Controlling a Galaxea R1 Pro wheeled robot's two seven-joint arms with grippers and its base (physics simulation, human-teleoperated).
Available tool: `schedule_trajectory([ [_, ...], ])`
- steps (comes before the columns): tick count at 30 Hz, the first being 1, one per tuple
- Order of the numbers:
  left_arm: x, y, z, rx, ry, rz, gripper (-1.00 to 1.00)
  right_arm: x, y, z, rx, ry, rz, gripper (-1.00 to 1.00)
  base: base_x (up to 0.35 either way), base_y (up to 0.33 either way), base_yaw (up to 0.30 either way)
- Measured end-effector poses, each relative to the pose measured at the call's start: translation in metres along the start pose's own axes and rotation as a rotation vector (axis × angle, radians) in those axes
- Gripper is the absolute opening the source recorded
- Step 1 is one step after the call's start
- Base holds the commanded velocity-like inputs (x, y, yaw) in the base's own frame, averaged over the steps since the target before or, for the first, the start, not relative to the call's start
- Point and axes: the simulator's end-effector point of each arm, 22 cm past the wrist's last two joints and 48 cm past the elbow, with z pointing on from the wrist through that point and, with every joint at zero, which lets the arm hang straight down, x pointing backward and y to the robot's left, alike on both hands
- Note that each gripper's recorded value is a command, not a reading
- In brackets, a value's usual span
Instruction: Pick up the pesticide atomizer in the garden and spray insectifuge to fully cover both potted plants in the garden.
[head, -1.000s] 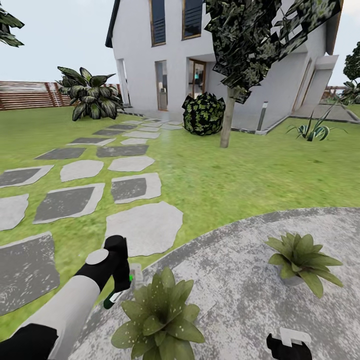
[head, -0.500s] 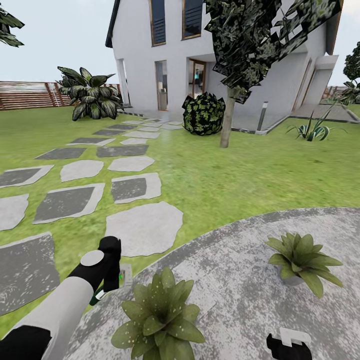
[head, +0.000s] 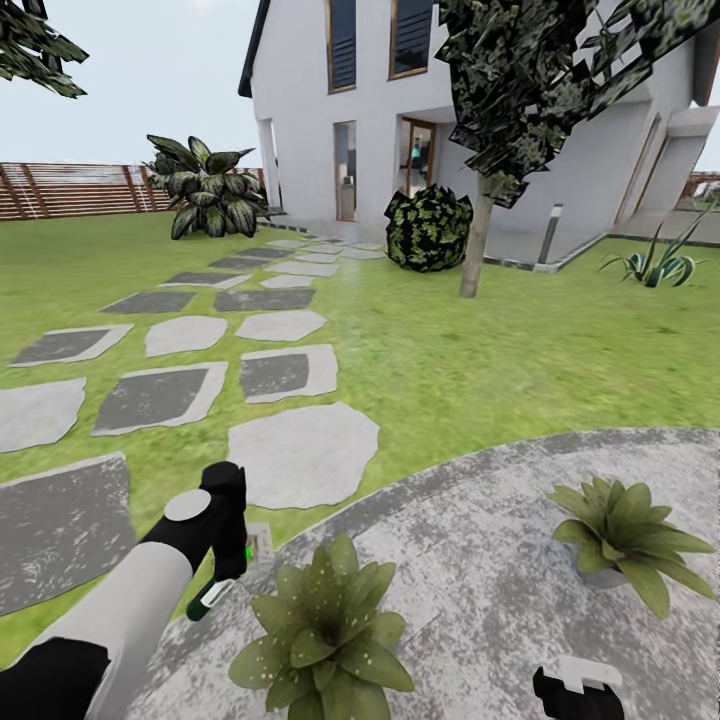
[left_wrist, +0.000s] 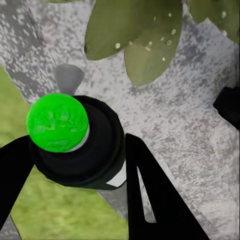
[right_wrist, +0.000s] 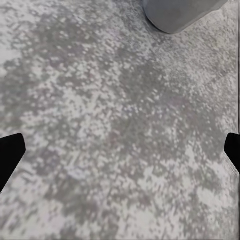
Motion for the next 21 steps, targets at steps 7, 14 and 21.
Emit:
schedule_trajectory([
  [7,-0.006,-0.001,-0.005,0.005,-0.009,0.002,-1.00,0.000,0.000,0.000,0.000,0.001,0.000,1.00,0.016,-0.034,0.002],
  [14,-0.012,0.009,-0.018,-0.018,-0.021,-0.001,-1.00,0.000,0.001,-0.001,-0.002,0.001,0.000,1.00,0.128,-0.216,0.204],
  [21,-0.016,0.012,-0.022,-0.027,-0.028,-0.001,-1.00,0.000,0.001,0.000,-0.001,0.001,0.000,1.00,0.057,-0.263,0.276],
])
